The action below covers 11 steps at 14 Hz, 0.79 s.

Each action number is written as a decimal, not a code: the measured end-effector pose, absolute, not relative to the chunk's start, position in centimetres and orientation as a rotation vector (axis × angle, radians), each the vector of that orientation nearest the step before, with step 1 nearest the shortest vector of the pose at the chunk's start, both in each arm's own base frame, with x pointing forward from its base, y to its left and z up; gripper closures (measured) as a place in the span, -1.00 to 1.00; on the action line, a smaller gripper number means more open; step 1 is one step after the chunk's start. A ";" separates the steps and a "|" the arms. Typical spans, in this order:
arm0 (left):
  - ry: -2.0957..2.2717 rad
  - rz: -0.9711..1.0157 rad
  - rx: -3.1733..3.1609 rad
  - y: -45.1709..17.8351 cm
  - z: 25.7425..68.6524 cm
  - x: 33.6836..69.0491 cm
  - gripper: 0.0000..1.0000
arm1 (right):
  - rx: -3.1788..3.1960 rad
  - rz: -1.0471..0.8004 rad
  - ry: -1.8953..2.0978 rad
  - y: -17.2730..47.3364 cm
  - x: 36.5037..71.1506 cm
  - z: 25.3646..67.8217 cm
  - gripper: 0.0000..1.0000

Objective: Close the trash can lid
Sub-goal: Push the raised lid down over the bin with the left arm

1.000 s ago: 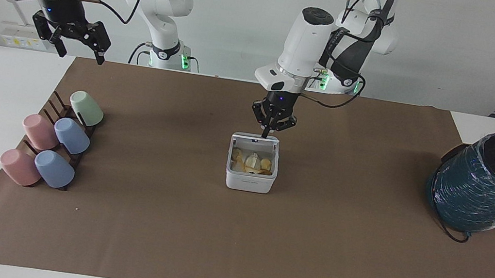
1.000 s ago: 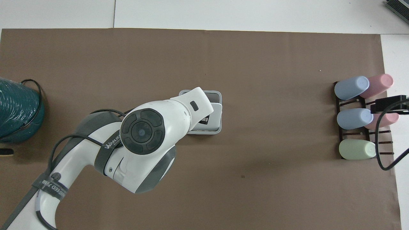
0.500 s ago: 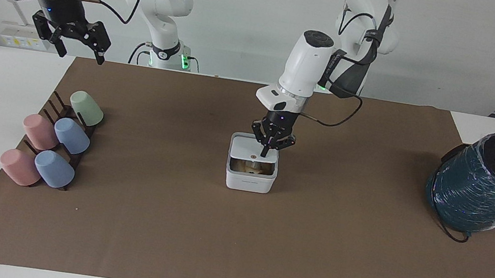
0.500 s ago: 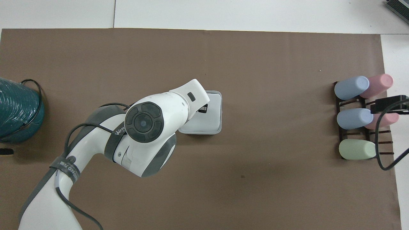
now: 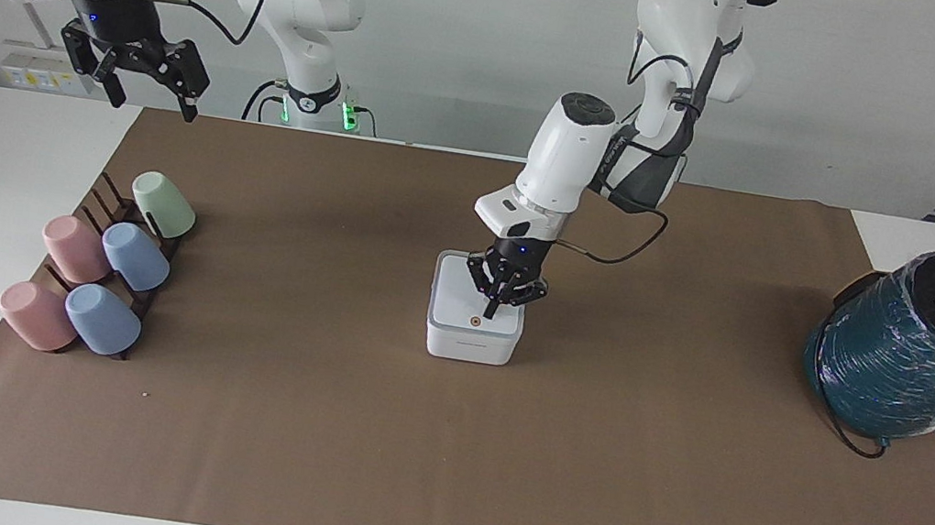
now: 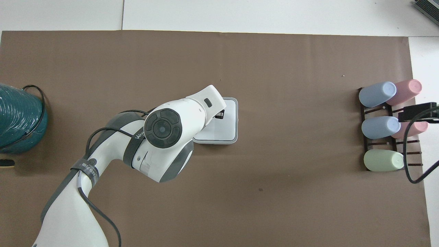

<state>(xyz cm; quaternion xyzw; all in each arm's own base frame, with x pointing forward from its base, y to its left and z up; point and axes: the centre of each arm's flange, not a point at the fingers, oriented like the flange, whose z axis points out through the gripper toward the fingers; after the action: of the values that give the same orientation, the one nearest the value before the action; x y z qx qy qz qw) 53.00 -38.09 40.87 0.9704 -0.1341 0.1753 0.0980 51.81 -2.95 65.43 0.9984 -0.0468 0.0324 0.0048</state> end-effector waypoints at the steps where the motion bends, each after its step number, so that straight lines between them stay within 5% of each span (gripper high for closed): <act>1: -0.397 0.518 2.872 -38.1 40.9 53.0 0.97 | 3.127 0.107 -0.147 -3.0 51.7 65.6 -1.00; 11: -0.402 0.488 2.887 -38.3 41.2 53.0 0.97 | 3.127 0.111 -0.147 -3.0 51.6 65.7 -1.00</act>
<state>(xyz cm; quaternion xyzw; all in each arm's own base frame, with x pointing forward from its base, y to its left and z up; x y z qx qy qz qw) 53.03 -38.28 41.18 0.9726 -0.1356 0.1644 0.0929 51.62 -2.95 65.73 0.9983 -0.0468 0.0353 0.0046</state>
